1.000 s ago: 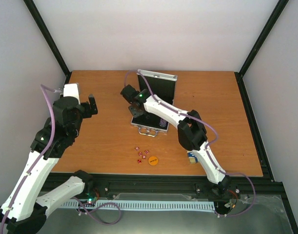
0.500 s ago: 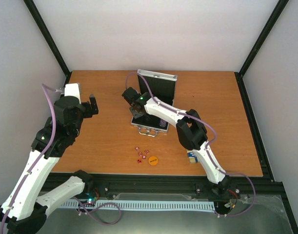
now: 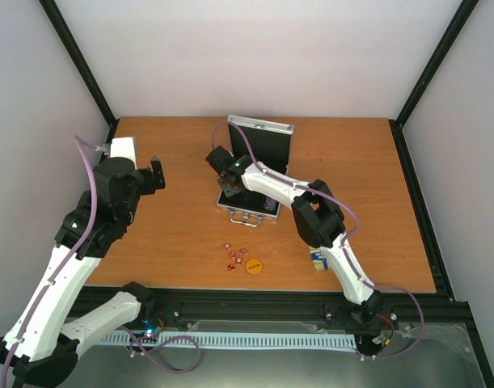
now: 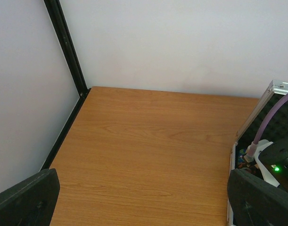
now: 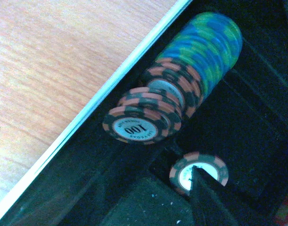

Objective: Pack up texas hold em set

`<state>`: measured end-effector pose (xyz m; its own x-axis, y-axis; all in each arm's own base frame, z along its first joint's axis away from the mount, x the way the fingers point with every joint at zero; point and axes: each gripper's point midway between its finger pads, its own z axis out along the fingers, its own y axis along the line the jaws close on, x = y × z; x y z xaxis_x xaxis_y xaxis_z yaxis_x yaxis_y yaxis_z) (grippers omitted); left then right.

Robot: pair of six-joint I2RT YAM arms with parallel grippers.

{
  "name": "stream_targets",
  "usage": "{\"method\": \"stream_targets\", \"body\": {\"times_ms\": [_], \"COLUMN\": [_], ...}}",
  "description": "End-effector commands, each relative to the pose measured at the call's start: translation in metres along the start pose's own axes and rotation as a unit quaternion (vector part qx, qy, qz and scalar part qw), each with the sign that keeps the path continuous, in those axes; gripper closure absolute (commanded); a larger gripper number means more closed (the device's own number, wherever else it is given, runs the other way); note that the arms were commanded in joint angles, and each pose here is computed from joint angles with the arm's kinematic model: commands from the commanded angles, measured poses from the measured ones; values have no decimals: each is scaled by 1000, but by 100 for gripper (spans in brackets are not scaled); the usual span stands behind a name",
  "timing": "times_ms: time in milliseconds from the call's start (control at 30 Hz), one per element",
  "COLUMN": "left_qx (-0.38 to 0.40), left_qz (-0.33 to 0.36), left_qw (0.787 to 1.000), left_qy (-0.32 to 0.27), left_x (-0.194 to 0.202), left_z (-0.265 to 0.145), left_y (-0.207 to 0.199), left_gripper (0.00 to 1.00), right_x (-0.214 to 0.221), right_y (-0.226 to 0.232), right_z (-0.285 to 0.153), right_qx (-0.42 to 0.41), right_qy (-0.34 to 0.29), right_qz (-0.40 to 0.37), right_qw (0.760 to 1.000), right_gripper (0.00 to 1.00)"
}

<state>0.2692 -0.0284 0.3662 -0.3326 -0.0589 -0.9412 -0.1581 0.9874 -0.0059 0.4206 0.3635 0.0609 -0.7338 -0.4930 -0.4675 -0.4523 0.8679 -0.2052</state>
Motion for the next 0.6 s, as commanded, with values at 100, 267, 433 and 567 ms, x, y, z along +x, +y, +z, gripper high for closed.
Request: {"method": "stream_targets", "body": {"times_ms": [100, 267, 433, 567], "left_qx": [1, 4, 4, 4], "left_qz": [-5, -4, 0, 0], "left_qw": [1000, 1000, 1000, 1000], "left_qy": [-1, 2, 4, 5], "left_x": [-4, -3, -3, -3], "left_z": [1, 4, 6, 6], "left_y": [-1, -4, -6, -6], "left_gripper": [0, 0, 0, 0], "right_x": [-12, -1, 7, 7], "right_y": [-16, -27, -37, -41], "right_z": [-39, -47, -37, -31], "right_qx": [0, -2, -49, -84], "right_qy": [-26, -7, 11, 19], "right_qz": [23, 38, 74, 88], "right_qw": [999, 999, 996, 992], "right_gripper": [16, 5, 13, 18]}}
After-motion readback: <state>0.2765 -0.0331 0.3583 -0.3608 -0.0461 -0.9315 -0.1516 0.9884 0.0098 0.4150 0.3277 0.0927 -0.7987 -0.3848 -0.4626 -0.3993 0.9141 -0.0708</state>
